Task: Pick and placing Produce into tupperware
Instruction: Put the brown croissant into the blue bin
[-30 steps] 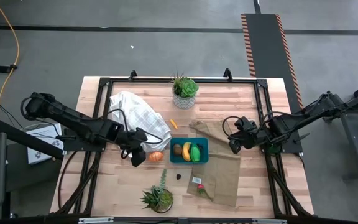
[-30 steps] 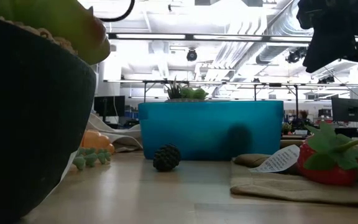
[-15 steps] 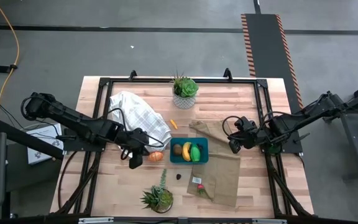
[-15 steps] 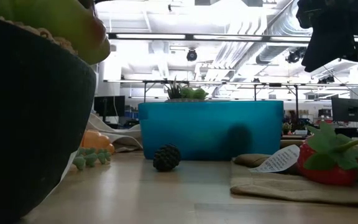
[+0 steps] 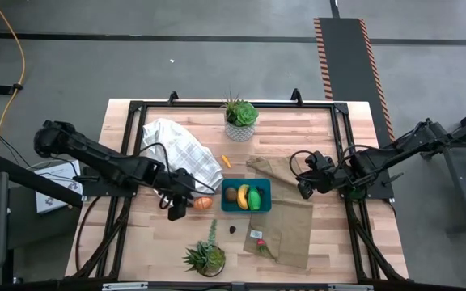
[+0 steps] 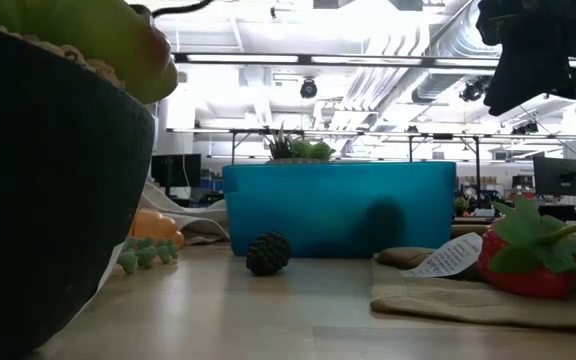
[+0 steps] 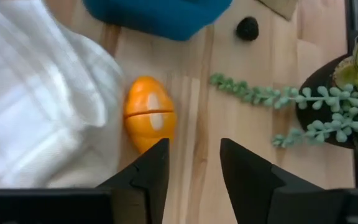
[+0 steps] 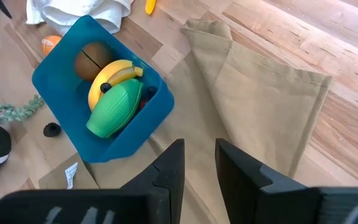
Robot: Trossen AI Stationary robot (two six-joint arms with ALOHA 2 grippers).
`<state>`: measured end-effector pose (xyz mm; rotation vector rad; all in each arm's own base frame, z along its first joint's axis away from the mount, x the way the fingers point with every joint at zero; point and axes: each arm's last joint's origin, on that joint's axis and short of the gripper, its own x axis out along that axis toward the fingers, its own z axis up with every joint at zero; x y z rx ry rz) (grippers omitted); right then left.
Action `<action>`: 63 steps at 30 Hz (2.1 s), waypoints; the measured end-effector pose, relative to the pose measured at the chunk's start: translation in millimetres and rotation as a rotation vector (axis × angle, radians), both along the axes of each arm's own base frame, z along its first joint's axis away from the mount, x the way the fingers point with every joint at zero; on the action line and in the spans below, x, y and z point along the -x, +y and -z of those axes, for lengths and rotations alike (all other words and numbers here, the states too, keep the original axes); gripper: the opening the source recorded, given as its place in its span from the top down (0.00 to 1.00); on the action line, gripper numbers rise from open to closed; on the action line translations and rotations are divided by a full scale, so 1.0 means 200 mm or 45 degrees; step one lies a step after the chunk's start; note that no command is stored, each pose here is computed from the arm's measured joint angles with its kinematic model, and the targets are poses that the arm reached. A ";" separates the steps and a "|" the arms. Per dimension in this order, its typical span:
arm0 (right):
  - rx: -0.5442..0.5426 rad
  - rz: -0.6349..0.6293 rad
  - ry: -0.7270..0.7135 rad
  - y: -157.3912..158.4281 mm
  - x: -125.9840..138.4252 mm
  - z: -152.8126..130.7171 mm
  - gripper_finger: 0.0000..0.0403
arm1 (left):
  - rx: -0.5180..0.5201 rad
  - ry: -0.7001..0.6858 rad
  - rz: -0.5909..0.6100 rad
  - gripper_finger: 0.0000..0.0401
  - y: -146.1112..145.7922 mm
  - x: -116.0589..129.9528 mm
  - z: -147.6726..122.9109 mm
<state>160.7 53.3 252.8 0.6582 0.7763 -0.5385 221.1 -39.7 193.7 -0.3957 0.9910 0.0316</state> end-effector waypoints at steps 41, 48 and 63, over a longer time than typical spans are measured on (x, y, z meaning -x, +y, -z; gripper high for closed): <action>0.002 -0.002 -0.026 0.00 -0.01 -0.01 0.80 | -0.026 0.175 -0.091 0.36 -0.01 -0.11 0.20; 0.002 -0.002 -0.026 0.00 -0.01 -0.01 0.80 | -0.038 0.171 -0.092 0.29 -0.01 -0.11 0.20; 0.007 -0.002 -0.035 0.00 -0.01 -0.01 0.80 | -0.063 0.136 -0.080 0.27 -0.01 -0.14 0.22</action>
